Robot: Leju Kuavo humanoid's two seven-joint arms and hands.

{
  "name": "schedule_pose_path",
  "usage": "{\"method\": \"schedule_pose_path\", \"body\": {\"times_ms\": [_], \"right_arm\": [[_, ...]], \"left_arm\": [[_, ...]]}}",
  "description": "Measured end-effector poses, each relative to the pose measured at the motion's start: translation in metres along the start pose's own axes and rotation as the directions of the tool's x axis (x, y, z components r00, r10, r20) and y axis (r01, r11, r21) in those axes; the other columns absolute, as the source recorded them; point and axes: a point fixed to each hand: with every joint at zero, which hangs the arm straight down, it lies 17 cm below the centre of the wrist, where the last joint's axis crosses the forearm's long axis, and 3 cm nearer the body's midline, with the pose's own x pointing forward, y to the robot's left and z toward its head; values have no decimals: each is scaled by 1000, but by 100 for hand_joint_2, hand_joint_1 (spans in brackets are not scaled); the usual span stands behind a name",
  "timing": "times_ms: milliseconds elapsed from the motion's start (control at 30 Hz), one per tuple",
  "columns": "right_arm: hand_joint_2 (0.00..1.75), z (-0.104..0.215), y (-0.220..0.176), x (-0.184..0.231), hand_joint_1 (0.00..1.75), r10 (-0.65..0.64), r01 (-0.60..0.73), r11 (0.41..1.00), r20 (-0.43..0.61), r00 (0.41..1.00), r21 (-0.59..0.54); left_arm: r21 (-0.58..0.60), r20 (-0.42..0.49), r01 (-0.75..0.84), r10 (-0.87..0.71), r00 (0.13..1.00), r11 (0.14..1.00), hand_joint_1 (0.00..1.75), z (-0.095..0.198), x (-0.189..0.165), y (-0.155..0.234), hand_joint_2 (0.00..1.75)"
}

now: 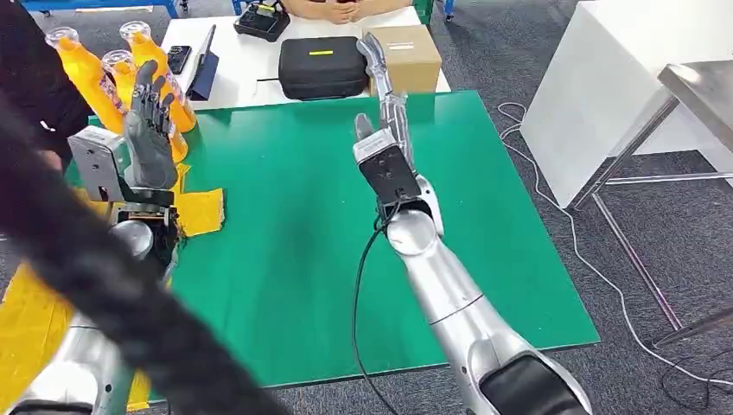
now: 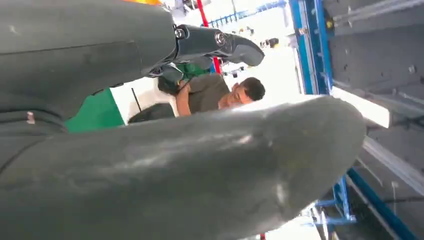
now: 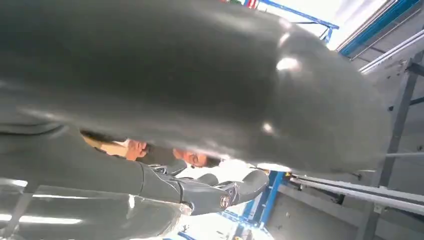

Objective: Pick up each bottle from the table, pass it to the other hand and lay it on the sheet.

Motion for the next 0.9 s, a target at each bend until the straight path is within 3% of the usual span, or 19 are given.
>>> {"method": "schedule_pose_path", "body": {"times_ms": [900], "right_arm": [[0, -3, -13, -15, 0, 17, -18, 999, -27, 999, -36]], "left_arm": [[-55, -8, 7, -7, 1000, 998, 0, -10, -1, -5, 0]]}}
